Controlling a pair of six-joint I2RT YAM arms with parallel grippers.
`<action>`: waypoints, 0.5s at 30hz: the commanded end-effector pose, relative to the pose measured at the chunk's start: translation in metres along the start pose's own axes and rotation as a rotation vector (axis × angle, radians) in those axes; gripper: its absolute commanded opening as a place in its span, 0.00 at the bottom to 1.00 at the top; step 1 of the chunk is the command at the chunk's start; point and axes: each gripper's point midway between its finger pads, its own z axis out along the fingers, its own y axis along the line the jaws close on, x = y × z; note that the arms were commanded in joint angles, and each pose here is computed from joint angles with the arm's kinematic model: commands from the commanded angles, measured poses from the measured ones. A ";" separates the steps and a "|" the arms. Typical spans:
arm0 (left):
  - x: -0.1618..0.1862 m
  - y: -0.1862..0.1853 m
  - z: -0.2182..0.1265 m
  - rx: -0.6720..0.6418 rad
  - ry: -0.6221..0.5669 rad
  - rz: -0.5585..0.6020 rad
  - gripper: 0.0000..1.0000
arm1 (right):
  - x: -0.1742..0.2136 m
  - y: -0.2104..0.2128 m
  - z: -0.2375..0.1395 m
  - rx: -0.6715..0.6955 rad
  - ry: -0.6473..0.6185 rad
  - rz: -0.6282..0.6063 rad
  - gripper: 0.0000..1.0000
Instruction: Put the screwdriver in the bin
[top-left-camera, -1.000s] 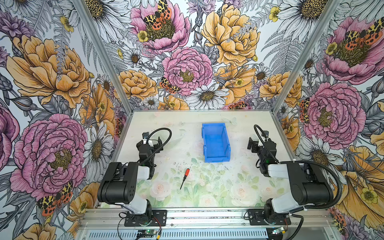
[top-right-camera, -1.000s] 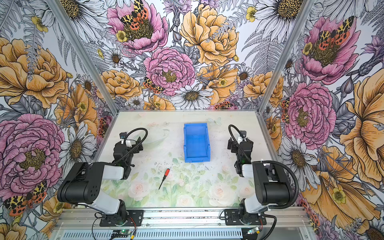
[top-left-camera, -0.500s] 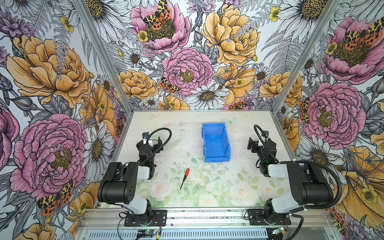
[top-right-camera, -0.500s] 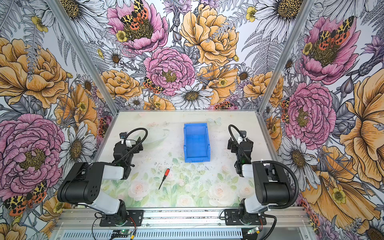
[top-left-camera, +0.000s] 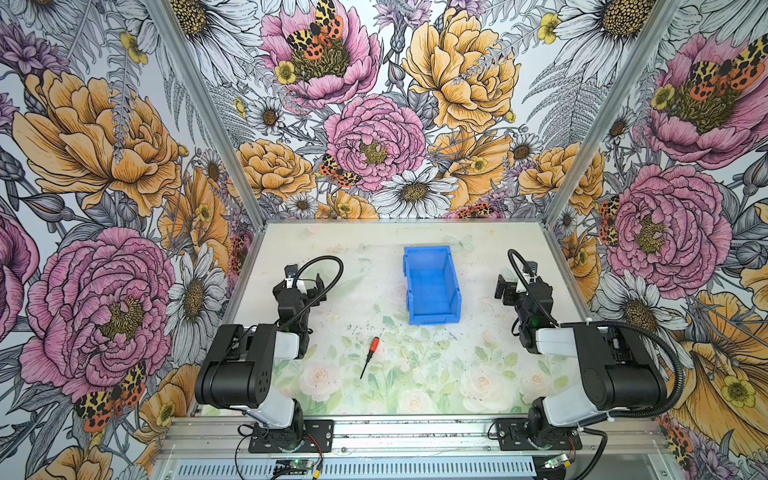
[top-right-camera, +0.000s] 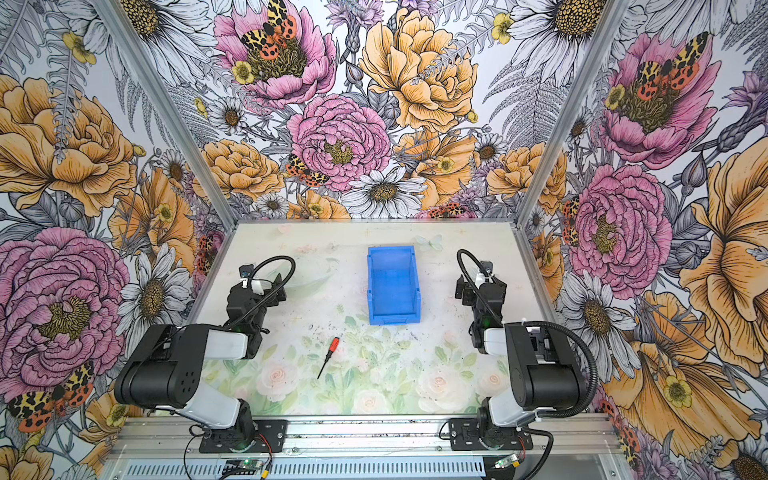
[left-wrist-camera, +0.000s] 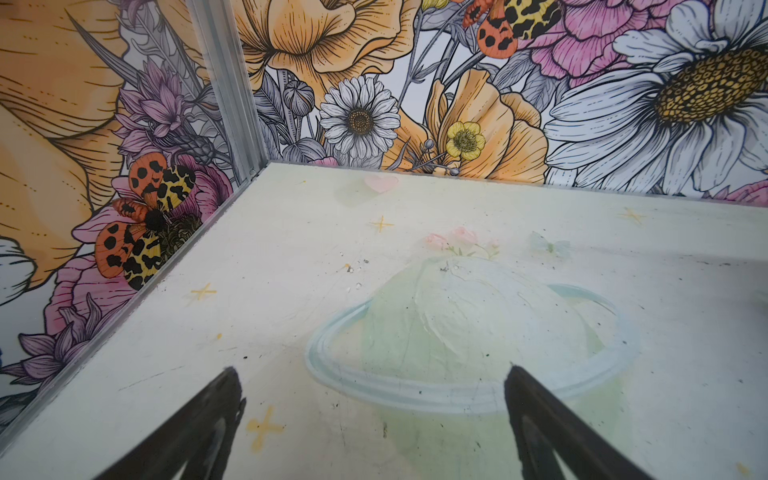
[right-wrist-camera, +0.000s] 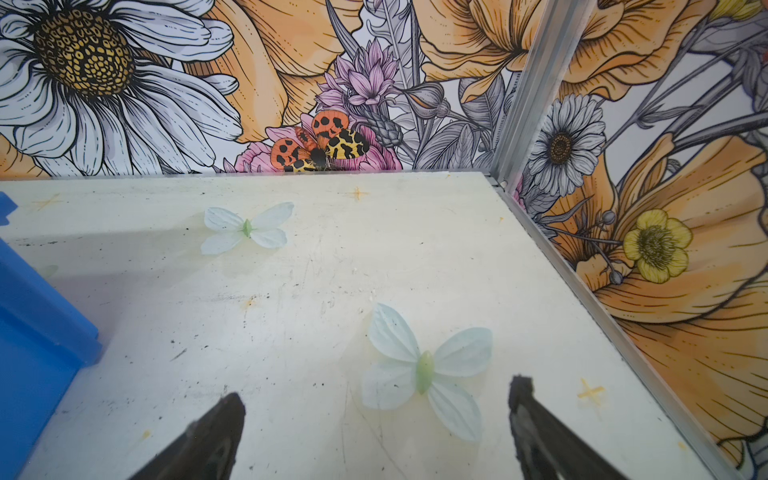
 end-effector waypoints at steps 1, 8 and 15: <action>-0.008 0.000 0.003 0.013 -0.019 -0.006 0.99 | -0.004 0.002 0.001 -0.010 -0.021 0.013 0.99; -0.008 0.000 0.003 0.014 -0.018 -0.005 0.99 | -0.003 0.001 0.002 -0.011 -0.019 0.013 0.99; -0.008 0.000 0.003 0.012 -0.018 -0.005 0.99 | -0.004 0.001 0.001 -0.010 -0.020 0.014 1.00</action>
